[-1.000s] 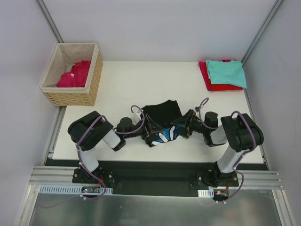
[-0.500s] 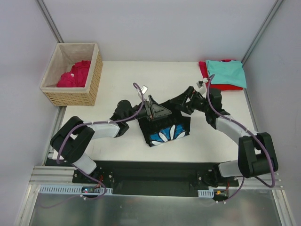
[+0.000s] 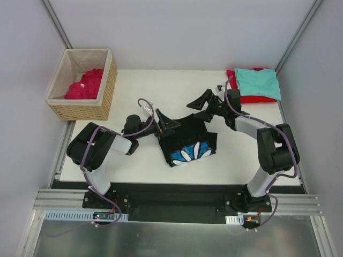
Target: Fold and stack the t-shirts
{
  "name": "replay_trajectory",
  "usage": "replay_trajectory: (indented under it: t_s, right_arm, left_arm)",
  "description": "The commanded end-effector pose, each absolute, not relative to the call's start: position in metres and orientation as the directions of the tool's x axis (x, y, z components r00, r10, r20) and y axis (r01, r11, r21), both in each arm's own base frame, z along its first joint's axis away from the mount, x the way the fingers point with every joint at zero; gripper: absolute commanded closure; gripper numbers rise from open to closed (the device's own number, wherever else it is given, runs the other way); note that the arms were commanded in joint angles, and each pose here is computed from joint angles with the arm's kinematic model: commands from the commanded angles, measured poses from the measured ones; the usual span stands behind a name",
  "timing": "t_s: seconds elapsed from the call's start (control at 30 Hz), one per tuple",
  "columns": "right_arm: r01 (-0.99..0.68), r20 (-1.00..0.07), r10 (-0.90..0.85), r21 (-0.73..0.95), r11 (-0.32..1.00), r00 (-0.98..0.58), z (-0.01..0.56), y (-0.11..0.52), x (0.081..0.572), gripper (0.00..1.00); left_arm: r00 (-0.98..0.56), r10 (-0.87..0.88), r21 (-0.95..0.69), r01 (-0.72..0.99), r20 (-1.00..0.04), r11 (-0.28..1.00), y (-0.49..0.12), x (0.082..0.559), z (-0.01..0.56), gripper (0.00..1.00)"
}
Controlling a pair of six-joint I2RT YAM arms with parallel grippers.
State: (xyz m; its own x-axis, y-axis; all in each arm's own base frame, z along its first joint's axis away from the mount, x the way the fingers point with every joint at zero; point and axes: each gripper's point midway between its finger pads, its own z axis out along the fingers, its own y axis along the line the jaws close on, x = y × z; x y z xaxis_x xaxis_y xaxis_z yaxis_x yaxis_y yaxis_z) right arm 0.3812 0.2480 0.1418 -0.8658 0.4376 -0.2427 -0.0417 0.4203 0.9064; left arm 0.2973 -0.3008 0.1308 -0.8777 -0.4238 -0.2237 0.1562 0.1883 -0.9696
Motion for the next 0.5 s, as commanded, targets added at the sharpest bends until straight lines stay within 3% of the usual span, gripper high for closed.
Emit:
replay_trajectory:
  t_s: [0.0,0.47]
  right_arm:
    - [-0.177,-0.353,0.41,0.895,0.409,-0.841,0.195,0.269,0.393,0.03]
    - [-0.081,-0.261,0.387,0.903,0.423,-0.884,0.122,0.286,0.4,0.03]
  left_arm:
    - [-0.859,-0.392,-0.944,0.3,-0.329,0.135,-0.306,0.299,0.162,0.01]
    - [-0.874,-0.403,-0.962,0.236,-0.273,0.141,-0.301,0.307,0.13,0.01]
